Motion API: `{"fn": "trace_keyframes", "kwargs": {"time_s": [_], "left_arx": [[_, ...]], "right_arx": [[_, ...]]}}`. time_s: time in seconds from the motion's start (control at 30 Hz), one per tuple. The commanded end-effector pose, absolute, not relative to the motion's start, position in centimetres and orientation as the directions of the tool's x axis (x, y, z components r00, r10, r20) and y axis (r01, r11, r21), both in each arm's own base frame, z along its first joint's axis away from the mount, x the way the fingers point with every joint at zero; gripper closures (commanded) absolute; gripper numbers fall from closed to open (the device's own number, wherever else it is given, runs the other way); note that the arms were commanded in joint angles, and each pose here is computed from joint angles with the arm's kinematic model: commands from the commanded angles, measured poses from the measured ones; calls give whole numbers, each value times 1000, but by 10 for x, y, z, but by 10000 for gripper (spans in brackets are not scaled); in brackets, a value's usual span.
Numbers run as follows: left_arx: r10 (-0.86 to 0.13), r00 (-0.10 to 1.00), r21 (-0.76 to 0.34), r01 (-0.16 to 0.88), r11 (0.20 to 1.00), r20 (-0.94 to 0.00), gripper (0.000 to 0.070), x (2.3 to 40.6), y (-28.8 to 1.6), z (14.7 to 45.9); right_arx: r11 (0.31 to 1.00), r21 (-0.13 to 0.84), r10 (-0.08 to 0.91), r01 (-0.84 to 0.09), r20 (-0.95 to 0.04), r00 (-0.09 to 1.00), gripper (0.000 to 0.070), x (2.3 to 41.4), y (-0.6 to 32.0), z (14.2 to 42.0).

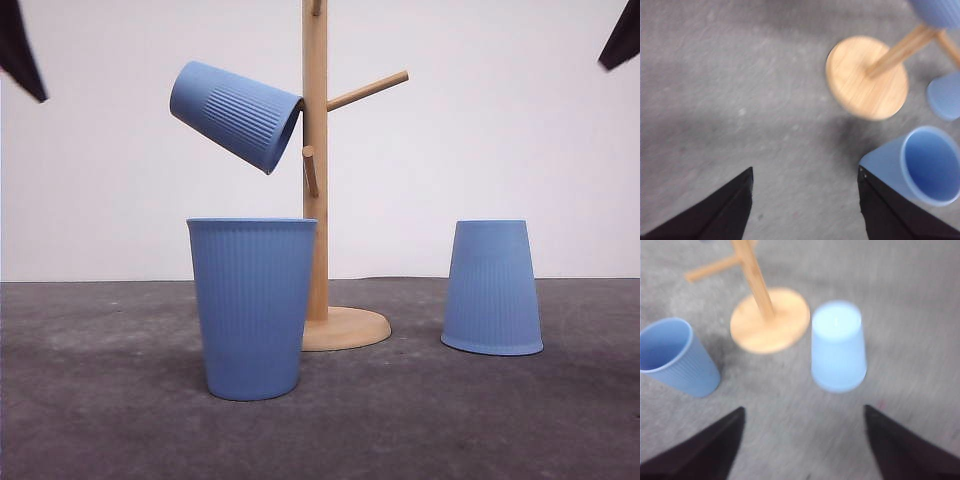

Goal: Place three cups

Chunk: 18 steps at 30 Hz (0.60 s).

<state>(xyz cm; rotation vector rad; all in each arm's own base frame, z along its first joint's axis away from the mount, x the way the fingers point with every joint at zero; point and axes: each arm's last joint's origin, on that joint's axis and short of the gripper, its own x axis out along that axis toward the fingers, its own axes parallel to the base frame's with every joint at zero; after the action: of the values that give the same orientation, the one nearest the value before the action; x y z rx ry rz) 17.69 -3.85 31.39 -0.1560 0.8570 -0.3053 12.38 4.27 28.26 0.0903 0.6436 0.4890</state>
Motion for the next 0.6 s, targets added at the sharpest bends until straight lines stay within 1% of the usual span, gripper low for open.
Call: {"fn": "trace_keyframes", "kwargs": {"time_s": [0.0,0.23,0.37,0.47,0.57], "left_arx": [[-322,618,-213,245,946,-717,319,177,-39,317],[-325,630,-212,249,945,-706,318,177,-39,319],[-325,634,-212,251,945,-701,318,177,-39,319],[-326,636,-212,251,945,-700,318,177,-39,319],[-326,638,-211,252,945,-698,318,178,-39,320]], "right_arx": [[884,297,468,-362,-567,678,150,131,46,286],[892,321,451,-318,-670,589,140,176,59,287],[892,321,449,-318,-713,539,75,207,68,286],[894,302,439,-331,-735,516,67,229,76,283],[907,254,403,-335,-753,520,65,248,82,278]]}}
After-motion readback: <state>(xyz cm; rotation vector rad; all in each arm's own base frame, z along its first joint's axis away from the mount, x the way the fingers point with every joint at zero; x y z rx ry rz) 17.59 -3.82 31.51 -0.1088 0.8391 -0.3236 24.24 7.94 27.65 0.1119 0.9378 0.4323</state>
